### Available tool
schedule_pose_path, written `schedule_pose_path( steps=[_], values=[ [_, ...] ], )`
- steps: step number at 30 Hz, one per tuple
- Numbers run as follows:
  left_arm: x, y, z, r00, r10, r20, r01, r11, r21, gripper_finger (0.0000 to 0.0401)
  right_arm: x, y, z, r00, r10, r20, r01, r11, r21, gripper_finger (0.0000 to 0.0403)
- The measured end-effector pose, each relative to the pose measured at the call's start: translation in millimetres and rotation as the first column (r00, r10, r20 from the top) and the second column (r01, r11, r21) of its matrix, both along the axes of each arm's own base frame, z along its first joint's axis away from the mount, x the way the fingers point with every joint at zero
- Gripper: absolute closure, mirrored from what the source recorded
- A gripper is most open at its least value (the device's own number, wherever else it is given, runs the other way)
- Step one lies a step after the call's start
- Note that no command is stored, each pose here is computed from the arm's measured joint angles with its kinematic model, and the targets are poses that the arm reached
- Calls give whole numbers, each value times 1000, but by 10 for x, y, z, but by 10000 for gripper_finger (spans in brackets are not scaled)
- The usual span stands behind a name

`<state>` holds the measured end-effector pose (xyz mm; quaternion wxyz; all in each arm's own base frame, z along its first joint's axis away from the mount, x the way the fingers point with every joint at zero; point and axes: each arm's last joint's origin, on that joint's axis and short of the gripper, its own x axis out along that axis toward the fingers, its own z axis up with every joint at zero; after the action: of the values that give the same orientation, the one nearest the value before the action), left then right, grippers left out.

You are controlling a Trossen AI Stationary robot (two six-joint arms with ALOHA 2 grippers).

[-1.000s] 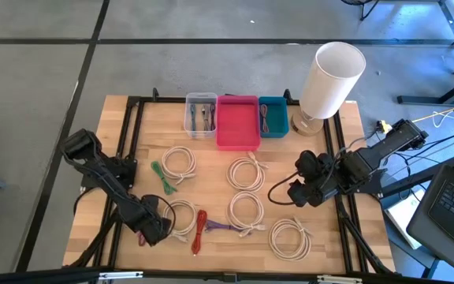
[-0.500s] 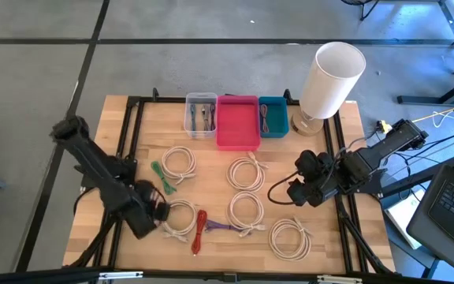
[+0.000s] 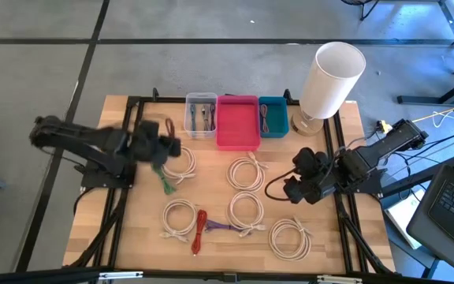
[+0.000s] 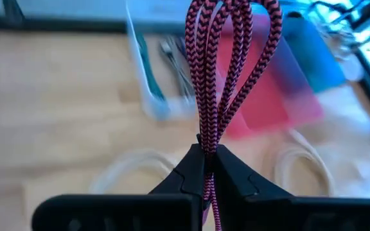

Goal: Pick & Place USB Port
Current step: Put the pink and black USB cable into the transparent bin

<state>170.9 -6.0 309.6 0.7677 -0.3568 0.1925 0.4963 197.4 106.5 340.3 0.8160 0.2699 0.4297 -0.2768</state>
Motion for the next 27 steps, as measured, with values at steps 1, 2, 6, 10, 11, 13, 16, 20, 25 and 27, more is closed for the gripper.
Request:
schedule_pose_path(
  steps=[1,2,6,10,11,13,16,20,25,27],
  values=[
    [12,121,28,1000,-2,-16,2,1000,18,393,6,3,2,1000,0,7,0,1000,3,158],
    [23,247,57,1000,-2,-23,3,1000,29,393,12,6,6,1000,-2,17,2,1000,3,158],
    [80,764,188,998,-60,32,58,996,61,393,46,26,21,998,-4,57,3,1000,23,158],
    [110,1298,257,982,-92,163,77,992,97,393,92,54,17,997,-5,81,2,999,37,158],
    [111,1425,256,976,-96,197,80,993,90,393,102,60,8,997,-4,79,2,999,36,158],
    [131,1672,252,966,-96,238,88,995,43,393,129,77,-13,997,-5,76,2,999,35,158],
    [279,1985,234,959,-144,243,154,988,-24,393,169,102,-48,998,-4,68,2,1000,30,158],
    [623,2275,247,952,-251,177,269,959,-90,393,196,128,-88,999,7,39,-8,999,45,158],
    [898,2557,142,950,-312,-7,296,910,-291,393,196,148,-101,1000,31,5,-31,995,97,158],
    [953,2645,83,947,-316,-51,278,892,-357,393,195,148,-102,1000,31,4,-31,995,98,158]
  ],
)
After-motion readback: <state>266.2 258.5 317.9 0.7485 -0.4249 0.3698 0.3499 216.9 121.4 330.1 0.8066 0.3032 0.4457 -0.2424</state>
